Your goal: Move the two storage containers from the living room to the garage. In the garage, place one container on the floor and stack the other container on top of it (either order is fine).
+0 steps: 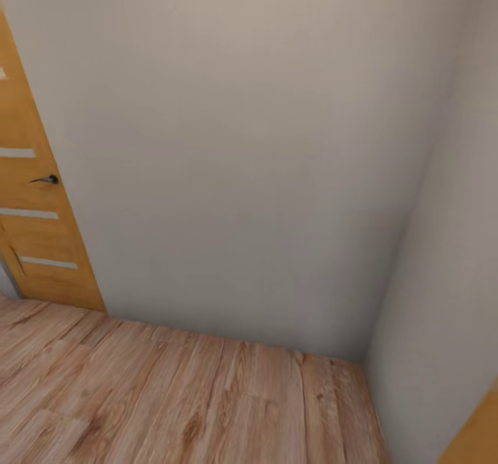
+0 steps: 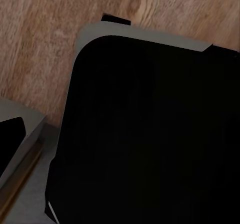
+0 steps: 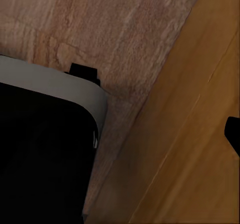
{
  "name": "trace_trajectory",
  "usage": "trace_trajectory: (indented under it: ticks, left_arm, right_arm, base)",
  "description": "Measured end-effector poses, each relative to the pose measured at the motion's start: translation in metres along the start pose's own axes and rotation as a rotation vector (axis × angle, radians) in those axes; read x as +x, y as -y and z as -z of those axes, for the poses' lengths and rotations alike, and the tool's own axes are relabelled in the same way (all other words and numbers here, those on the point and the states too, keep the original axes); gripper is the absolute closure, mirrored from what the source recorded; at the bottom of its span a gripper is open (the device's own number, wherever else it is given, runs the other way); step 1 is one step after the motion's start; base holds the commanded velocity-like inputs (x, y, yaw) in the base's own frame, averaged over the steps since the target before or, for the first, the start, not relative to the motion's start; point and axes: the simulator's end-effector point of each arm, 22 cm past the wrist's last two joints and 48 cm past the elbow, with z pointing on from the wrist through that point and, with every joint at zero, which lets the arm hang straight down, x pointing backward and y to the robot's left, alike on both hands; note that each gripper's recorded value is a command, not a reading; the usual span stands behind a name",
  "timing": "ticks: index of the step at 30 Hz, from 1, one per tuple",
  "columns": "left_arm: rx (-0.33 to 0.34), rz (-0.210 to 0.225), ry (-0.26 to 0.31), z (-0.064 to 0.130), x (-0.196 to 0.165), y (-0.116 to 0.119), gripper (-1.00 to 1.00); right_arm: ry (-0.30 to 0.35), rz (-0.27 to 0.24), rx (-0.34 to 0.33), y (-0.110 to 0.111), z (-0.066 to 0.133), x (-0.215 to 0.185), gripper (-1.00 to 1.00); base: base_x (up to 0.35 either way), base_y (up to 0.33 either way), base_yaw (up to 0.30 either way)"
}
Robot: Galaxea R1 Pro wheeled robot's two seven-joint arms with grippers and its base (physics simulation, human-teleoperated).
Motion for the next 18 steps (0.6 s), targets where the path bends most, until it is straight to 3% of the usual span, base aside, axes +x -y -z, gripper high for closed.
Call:
trace_trajectory:
  ticks: [12,18]
  left_arm:
    - [0.000,0.000,0.000,-0.0001,-0.0001,0.0000,-1.00]
    - [0.000,0.000,0.000,0.0000,0.0001,0.0000,-1.00]
  right_arm:
    - [0.001,0.000,0.000,-0.0004,-0.0001,-0.0002,-1.00]
    - [0.001,0.000,-0.001,-0.0004,0.0001,-0.0001,-1.00]
  base:
    - [0.017,0.000,0.268]
    - [0.245,0.000,0.268]
